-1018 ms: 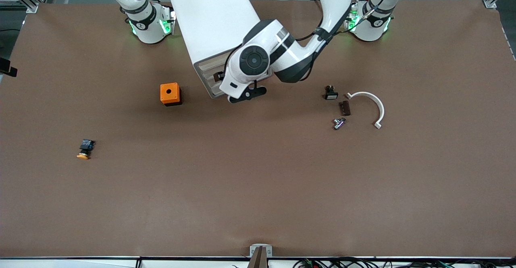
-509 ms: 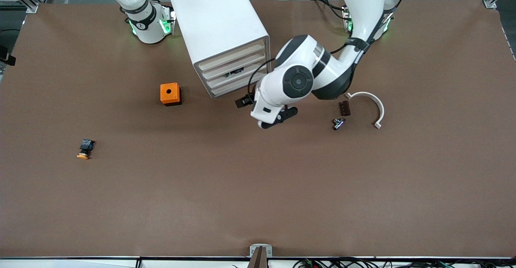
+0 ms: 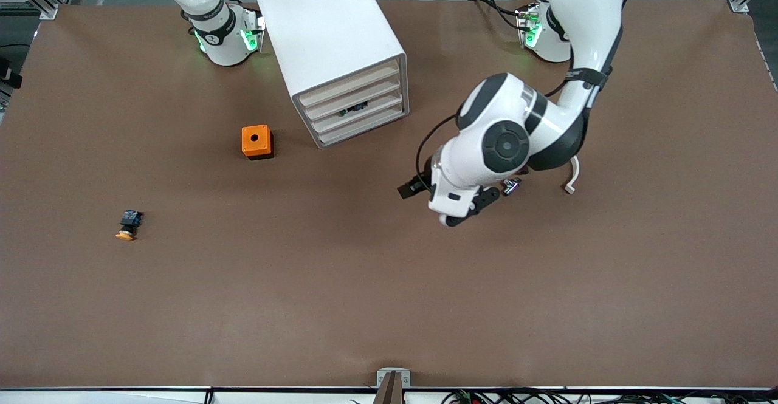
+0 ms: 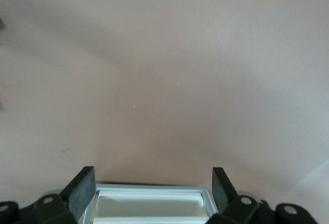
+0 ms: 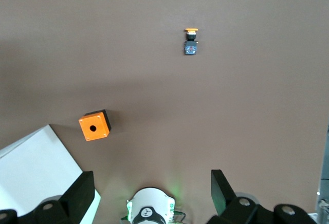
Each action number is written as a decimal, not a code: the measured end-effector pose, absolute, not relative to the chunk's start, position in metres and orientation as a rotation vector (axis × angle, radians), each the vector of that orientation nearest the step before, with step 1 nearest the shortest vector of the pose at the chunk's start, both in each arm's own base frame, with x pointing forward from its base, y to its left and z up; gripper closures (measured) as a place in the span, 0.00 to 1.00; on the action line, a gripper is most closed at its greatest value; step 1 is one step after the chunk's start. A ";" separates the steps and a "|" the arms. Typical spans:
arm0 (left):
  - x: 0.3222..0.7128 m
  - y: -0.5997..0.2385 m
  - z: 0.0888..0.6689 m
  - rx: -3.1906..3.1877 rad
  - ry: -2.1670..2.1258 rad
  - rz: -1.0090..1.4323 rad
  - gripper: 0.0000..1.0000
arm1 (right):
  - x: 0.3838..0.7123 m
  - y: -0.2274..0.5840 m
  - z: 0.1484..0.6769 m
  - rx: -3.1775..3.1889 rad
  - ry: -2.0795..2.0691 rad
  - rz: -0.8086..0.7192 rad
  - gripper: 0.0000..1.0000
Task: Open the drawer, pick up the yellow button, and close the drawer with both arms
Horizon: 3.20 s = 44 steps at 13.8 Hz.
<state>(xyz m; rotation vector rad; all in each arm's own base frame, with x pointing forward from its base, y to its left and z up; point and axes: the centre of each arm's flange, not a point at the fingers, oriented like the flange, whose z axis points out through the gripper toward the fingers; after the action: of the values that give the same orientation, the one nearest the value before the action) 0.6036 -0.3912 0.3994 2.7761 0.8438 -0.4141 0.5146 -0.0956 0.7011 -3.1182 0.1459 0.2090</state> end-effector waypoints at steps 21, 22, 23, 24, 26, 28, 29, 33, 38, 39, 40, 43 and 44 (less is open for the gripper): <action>0.577 -0.085 0.536 2.997 -0.097 -0.443 0.00 | 0.475 -0.068 0.698 -3.104 0.069 0.124 0.00; 0.569 -0.072 0.540 2.998 -0.111 -0.395 0.00 | 0.476 -0.069 0.697 -3.104 0.071 0.126 0.00; 0.560 -0.061 0.543 3.005 -0.111 -0.341 0.00 | 0.476 -0.069 0.696 -3.104 0.071 0.127 0.00; 0.549 -0.054 0.544 3.018 -0.110 -0.288 0.00 | 0.476 -0.069 0.696 -3.104 0.071 0.127 0.00; 0.527 -0.053 0.546 3.043 -0.110 -0.215 0.00 | 0.476 -0.068 0.696 -3.104 0.070 0.126 0.00; 0.510 -0.056 0.556 3.054 -0.115 -0.164 0.00 | 0.477 -0.068 0.696 -3.105 0.069 0.115 0.00; 0.506 -0.056 0.564 3.057 -0.115 -0.137 0.00 | 0.478 -0.068 0.697 -3.107 0.068 0.102 0.00; 0.500 -0.058 0.588 3.062 -0.102 -0.058 0.00 | 0.481 -0.069 0.699 -3.118 0.069 0.062 0.00; 0.509 -0.059 0.630 3.055 -0.093 0.076 0.00 | 0.483 -0.069 0.701 -3.135 0.070 0.040 0.00; 0.514 -0.059 0.636 3.052 -0.093 0.097 0.00 | 0.483 -0.069 0.701 -3.136 0.069 0.040 0.00; 0.521 -0.058 0.639 3.054 -0.093 0.108 0.00 | 0.483 -0.069 0.701 -3.136 0.068 0.040 0.00; 0.542 -0.053 0.635 3.081 -0.096 0.109 0.00 | 0.483 -0.069 0.701 -3.136 0.068 0.040 0.00; 0.547 -0.052 0.633 3.082 -0.095 0.108 0.00 | 0.483 -0.069 0.700 -3.136 0.068 0.041 0.00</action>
<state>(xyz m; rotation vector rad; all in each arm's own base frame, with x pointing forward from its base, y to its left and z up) 0.5475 -0.0524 0.6333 3.0818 -0.0947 0.1082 0.4827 -0.0689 0.7004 -3.1363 0.0679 0.0408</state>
